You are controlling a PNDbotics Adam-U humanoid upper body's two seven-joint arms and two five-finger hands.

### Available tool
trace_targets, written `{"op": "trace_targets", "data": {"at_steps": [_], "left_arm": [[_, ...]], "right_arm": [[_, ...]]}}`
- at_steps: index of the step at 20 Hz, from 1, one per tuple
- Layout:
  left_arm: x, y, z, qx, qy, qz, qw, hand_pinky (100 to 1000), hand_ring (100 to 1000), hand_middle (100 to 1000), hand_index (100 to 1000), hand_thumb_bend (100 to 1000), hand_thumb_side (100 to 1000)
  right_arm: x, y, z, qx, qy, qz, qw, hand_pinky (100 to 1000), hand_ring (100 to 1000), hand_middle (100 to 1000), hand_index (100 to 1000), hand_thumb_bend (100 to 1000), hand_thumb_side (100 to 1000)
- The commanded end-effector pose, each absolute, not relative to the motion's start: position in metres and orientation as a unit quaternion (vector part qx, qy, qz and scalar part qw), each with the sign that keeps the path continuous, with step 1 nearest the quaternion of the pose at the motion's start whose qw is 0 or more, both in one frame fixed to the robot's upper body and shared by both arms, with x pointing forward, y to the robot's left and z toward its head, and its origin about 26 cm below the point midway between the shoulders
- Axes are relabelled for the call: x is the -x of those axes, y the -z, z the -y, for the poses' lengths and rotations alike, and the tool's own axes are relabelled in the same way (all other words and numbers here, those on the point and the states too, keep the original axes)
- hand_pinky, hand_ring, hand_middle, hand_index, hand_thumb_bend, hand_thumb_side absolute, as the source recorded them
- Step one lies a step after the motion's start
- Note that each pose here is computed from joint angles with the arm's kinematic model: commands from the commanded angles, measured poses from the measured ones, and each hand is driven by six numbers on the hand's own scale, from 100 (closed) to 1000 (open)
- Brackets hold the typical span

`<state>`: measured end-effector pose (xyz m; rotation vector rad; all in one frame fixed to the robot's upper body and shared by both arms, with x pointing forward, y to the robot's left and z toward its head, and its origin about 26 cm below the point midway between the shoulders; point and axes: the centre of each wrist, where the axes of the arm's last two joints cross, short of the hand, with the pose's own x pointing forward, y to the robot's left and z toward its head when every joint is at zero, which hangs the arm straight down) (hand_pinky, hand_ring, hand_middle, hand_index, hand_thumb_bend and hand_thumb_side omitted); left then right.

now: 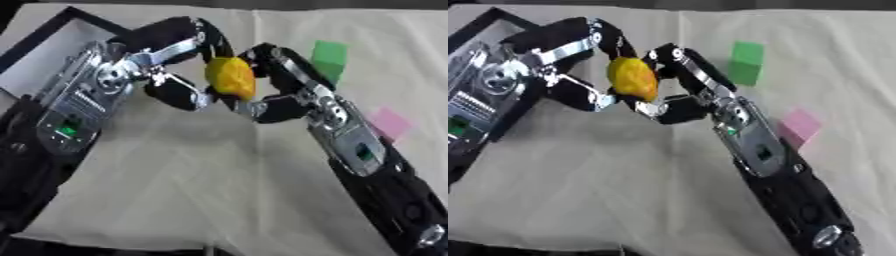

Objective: Pick up the objects with one hand, pass them to the other hand, and then place them into the box on the other side of the table.

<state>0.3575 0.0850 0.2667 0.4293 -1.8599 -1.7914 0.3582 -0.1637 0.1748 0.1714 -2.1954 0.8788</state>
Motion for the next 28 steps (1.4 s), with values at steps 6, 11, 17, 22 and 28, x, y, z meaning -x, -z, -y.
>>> {"op": "trace_targets", "data": {"at_steps": [6, 11, 17, 22, 28], "left_arm": [[-0.330, -0.292, -0.079, -0.194, 0.667, 0.688, 0.211, 808, 713, 698, 806, 563, 192], [-0.326, -0.294, -0.080, -0.200, 0.671, 0.682, 0.211, 808, 717, 702, 806, 597, 204], [-0.323, -0.296, -0.082, -0.207, 0.678, 0.673, 0.209, 803, 718, 701, 801, 599, 234], [-0.323, -0.295, -0.081, -0.217, 0.674, 0.674, 0.210, 799, 718, 701, 803, 591, 199], [-0.327, -0.293, -0.080, -0.232, 0.661, 0.680, 0.215, 793, 713, 695, 796, 538, 141]], "right_arm": [[-0.360, -0.178, 0.166, -0.027, -0.342, 0.859, 0.381, 392, 699, 304, 473, 289, 100], [-0.360, -0.178, 0.166, -0.021, -0.342, 0.859, 0.381, 387, 694, 302, 471, 289, 100], [-0.359, -0.178, 0.166, -0.016, -0.342, 0.859, 0.381, 384, 692, 301, 470, 291, 100], [-0.359, -0.177, 0.165, -0.025, -0.342, 0.859, 0.379, 388, 693, 302, 470, 289, 100], [-0.358, -0.177, 0.164, -0.042, -0.352, 0.858, 0.371, 386, 693, 302, 471, 286, 100]]}}
